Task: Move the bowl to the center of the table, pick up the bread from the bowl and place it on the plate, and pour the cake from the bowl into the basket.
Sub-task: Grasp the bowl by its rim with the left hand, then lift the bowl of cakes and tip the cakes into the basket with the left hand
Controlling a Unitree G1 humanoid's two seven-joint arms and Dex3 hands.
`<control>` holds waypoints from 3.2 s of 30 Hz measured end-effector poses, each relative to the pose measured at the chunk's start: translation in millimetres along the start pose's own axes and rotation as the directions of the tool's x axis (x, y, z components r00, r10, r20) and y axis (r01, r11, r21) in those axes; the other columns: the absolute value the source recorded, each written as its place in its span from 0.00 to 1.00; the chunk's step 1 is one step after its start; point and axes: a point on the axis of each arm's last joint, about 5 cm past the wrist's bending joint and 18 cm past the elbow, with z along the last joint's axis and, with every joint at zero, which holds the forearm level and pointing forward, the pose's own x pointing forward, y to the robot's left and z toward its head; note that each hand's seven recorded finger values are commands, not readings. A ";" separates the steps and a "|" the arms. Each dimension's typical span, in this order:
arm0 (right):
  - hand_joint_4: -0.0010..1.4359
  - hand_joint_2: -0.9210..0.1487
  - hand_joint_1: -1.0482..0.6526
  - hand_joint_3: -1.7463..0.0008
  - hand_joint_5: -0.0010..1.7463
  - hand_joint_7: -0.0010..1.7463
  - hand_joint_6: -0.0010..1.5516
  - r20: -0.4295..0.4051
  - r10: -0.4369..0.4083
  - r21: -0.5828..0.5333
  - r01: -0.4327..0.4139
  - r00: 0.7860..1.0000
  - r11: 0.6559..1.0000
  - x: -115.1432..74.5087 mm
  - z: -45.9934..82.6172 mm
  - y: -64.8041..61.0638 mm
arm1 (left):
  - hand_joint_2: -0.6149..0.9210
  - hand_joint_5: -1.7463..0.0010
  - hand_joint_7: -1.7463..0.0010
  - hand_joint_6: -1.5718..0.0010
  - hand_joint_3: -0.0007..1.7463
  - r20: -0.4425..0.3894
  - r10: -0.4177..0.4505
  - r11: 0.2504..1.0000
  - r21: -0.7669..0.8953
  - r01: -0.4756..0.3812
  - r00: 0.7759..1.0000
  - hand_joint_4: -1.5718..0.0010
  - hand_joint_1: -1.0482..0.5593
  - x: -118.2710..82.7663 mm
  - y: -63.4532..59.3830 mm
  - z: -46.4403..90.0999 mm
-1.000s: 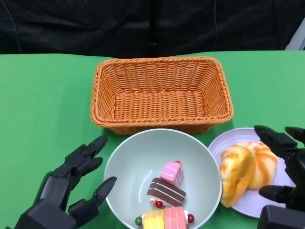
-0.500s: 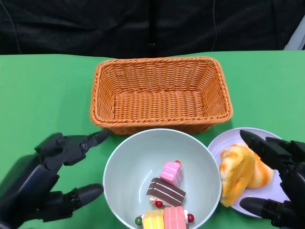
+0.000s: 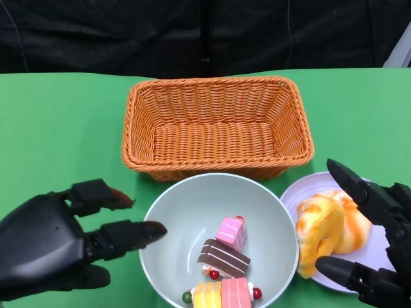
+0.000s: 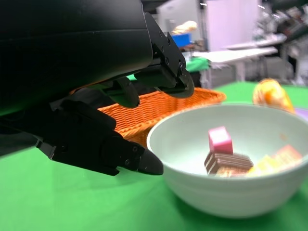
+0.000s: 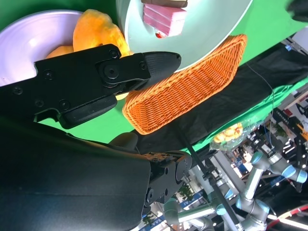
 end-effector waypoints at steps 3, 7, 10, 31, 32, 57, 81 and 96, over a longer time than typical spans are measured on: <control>0.00 0.00 0.37 0.85 0.53 0.06 0.14 -0.004 -0.016 0.007 0.016 1.000 1.000 0.1 0.5 0.7 | 0.89 0.74 0.99 0.60 0.01 0.067 -0.003 0.999 0.044 0.000 0.998 0.70 0.39 6.9 -6.1 -4.2; 0.00 0.00 0.37 0.85 0.55 0.07 0.14 -0.008 -0.025 0.003 0.025 1.000 1.000 0.2 1.0 1.1 | 0.94 0.74 0.99 0.60 0.02 0.134 -0.004 0.996 0.083 -0.007 0.991 0.69 0.36 17.8 -16.3 -8.3; 0.00 0.00 0.37 0.85 0.56 0.07 0.14 -0.008 -0.033 0.007 0.033 0.999 0.999 0.5 1.5 1.3 | 0.95 0.74 0.99 0.59 0.02 0.183 -0.020 0.994 0.113 -0.001 0.983 0.70 0.36 27.4 -24.6 -10.3; 0.01 0.00 0.38 0.85 0.60 0.10 0.16 -0.025 -0.055 0.027 0.056 0.998 0.998 -0.8 5.0 2.4 | 0.97 0.02 0.17 0.50 0.01 0.359 -0.020 0.986 0.161 -0.041 0.933 0.45 0.45 66.6 -94.7 -24.0; 0.02 0.00 0.38 0.85 0.60 0.11 0.17 -0.025 -0.057 0.029 0.057 0.998 0.998 -0.8 5.1 2.5 | 0.98 0.01 0.10 0.53 0.01 0.369 0.000 0.986 0.154 -0.061 0.930 0.43 0.46 66.7 -96.2 -24.0; 0.03 0.00 0.37 0.84 0.62 0.15 0.16 -0.028 -0.072 0.043 0.073 0.997 0.996 -0.2 3.9 4.8 | 0.96 0.00 0.04 0.51 0.00 0.301 0.174 0.982 0.015 -0.187 0.938 0.37 0.51 36.6 -48.8 -8.9; 0.04 0.00 0.38 0.85 0.61 0.19 0.15 -0.008 -0.065 0.048 0.065 0.998 0.997 -1.0 4.5 6.2 | 0.97 0.00 0.00 0.53 0.05 0.206 0.335 0.937 0.028 -0.348 0.919 0.34 0.53 39.1 -17.3 -7.1; 0.00 0.02 0.39 0.95 0.59 0.24 0.11 0.034 0.058 0.012 -0.059 0.998 0.998 4.5 3.7 8.2 | 0.50 0.00 0.00 0.50 0.85 0.134 0.379 0.925 -0.037 -0.377 0.916 0.34 0.55 49.6 -14.7 -9.1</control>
